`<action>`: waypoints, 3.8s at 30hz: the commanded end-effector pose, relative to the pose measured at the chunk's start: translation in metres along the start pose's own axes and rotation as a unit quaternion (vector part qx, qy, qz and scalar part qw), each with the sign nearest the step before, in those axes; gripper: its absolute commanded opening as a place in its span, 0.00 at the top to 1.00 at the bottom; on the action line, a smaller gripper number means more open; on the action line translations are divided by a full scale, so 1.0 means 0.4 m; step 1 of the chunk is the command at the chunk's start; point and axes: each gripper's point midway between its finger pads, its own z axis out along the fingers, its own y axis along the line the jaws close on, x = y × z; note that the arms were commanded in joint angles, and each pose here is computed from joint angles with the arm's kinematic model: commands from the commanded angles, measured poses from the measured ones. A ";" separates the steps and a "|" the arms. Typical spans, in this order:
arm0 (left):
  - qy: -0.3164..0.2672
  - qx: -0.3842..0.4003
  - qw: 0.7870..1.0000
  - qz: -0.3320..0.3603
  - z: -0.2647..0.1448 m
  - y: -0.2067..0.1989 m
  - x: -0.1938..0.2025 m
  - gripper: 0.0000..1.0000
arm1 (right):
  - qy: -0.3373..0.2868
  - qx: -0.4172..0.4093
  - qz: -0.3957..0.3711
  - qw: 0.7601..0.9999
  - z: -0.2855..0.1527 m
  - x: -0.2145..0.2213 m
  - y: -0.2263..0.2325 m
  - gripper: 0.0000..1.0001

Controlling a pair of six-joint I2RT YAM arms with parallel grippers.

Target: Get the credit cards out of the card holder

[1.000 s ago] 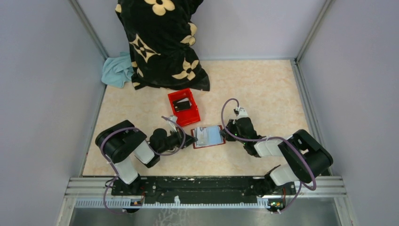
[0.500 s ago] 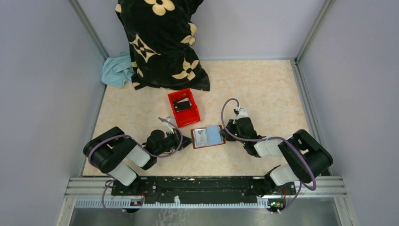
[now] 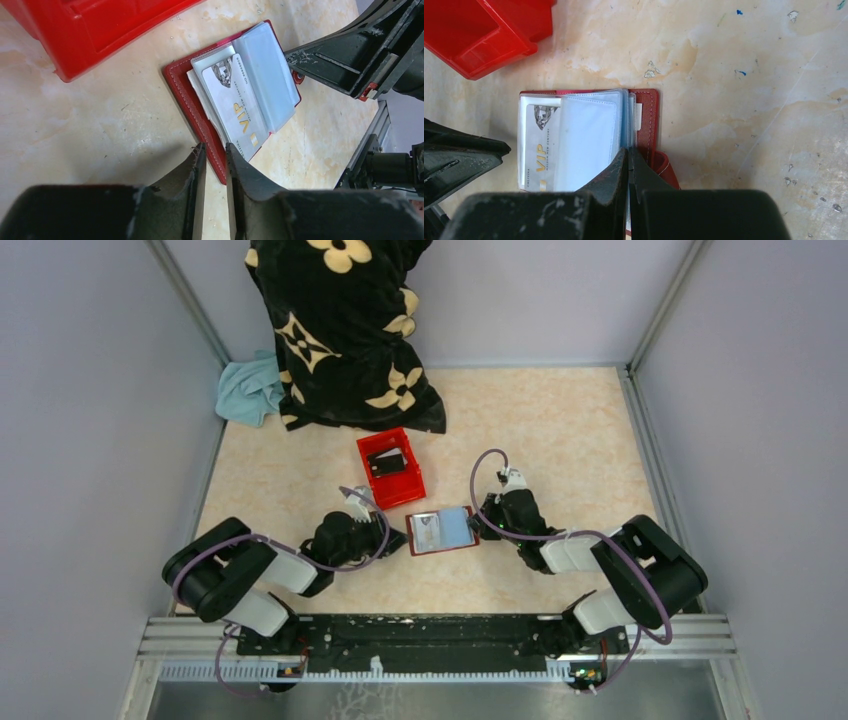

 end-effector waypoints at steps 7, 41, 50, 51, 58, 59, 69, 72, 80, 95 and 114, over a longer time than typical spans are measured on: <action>-0.013 0.006 1.000 0.011 0.006 -0.016 -0.029 0.81 | 0.036 0.055 -0.017 0.998 -0.035 0.066 -0.080 1.00; 0.007 0.071 0.997 -0.005 0.074 -0.088 -0.035 0.87 | -0.063 -0.056 -0.108 0.991 -0.082 -0.073 0.129 1.00; 0.009 0.071 0.997 0.001 0.074 -0.095 -0.040 0.85 | 0.005 -0.071 -0.112 0.991 -0.012 -0.003 0.145 1.00; 0.011 0.071 0.997 0.000 0.076 -0.096 -0.038 0.85 | 0.010 -0.067 -0.111 0.991 -0.008 0.004 0.139 1.00; 0.020 0.081 0.996 -0.007 0.093 -0.105 -0.028 0.58 | 0.047 -0.027 -0.105 0.993 0.005 0.054 0.086 1.00; 0.021 0.082 0.996 -0.007 0.096 -0.106 -0.026 0.55 | 0.051 -0.022 -0.104 0.993 0.005 0.059 0.080 1.00; 0.028 0.071 0.997 -0.011 0.102 -0.086 -0.007 0.52 | 0.086 -0.042 -0.091 0.991 0.016 0.108 0.084 1.00; 0.029 0.069 0.997 -0.014 0.100 -0.080 -0.001 0.52 | 0.091 -0.054 -0.091 0.990 0.021 0.112 0.095 1.00; 0.031 0.077 0.996 -0.023 0.099 -0.080 0.009 0.53 | 0.100 -0.068 -0.090 0.989 0.027 0.122 0.106 1.00; 0.035 0.086 0.995 -0.031 0.099 -0.086 0.015 0.70 | 0.110 -0.092 -0.083 0.986 0.033 0.136 0.124 1.00; 0.018 0.080 0.996 -0.036 0.073 -0.078 0.004 1.00 | 0.095 -0.068 -0.084 0.990 0.035 0.123 0.104 1.00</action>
